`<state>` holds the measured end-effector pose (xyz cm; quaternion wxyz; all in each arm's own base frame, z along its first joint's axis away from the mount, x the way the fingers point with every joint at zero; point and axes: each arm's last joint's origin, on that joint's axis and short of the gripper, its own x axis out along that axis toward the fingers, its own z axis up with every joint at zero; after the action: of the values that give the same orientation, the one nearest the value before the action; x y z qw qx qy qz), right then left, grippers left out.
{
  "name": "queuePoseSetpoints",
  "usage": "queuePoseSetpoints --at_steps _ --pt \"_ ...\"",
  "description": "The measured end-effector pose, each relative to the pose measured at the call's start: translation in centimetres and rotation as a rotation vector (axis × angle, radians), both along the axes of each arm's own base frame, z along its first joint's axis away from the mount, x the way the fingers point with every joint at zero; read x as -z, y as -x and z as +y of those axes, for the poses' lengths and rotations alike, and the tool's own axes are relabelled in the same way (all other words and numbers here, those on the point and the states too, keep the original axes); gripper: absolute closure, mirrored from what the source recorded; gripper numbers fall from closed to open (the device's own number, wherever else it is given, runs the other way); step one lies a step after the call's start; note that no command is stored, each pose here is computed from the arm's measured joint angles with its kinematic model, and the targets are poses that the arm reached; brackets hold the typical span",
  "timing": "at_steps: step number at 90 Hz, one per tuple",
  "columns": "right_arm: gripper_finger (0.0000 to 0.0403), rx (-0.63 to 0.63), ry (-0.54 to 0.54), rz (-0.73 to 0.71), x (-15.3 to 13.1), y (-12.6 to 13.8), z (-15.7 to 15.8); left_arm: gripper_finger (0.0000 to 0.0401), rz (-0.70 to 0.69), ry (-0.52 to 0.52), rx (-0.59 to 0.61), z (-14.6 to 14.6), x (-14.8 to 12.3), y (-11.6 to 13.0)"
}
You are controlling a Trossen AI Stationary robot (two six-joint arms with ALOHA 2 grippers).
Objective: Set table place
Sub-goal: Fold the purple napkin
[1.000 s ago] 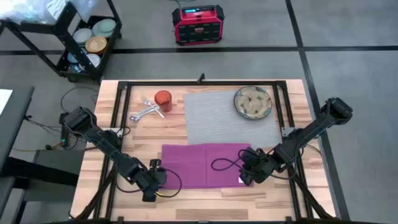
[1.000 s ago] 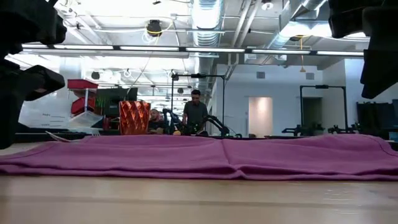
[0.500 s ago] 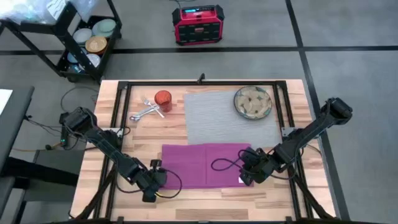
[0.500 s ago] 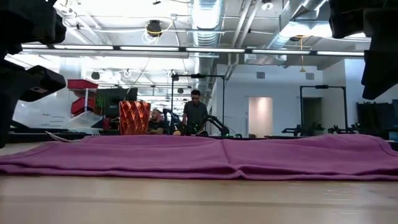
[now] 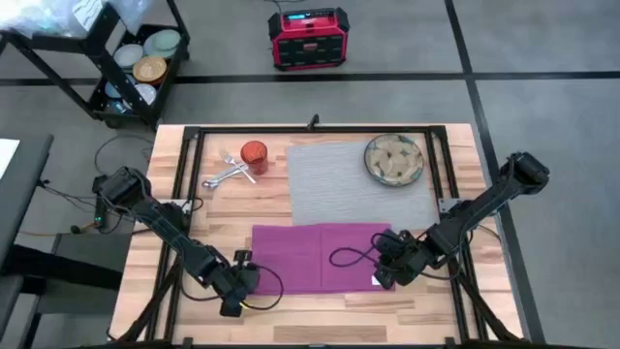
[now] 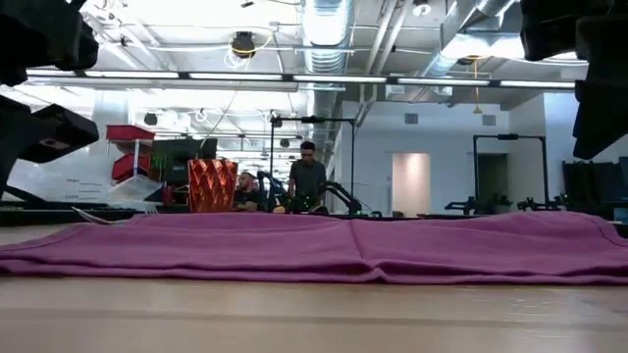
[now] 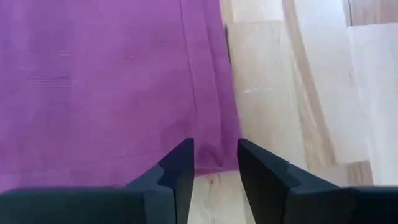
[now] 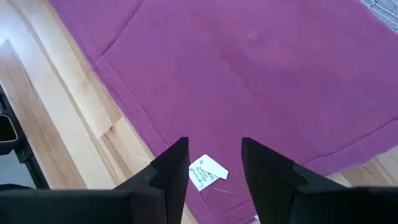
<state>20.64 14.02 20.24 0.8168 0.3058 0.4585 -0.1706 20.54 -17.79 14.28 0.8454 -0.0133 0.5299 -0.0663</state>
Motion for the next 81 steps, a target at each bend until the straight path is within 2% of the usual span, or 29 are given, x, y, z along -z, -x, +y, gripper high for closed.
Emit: queuePoseSetpoints --at_steps 20,63,71,81 --pt "0.0270 0.000 0.002 0.002 0.0 0.0 0.0 0.0294 0.013 -0.001 -0.036 0.7 0.8 0.3" --pt "0.0270 0.000 0.001 0.002 0.0 0.0 0.0 0.0296 -0.004 0.009 -0.064 1.5 0.7 -0.6" --pt "0.0270 0.000 0.001 0.002 0.0 0.0 0.0 0.0313 0.002 0.013 -0.061 1.4 0.7 -0.6" --pt "0.0270 0.001 0.000 0.002 0.0 0.0 0.0 0.0371 0.018 0.032 -0.057 1.5 0.5 -0.5"
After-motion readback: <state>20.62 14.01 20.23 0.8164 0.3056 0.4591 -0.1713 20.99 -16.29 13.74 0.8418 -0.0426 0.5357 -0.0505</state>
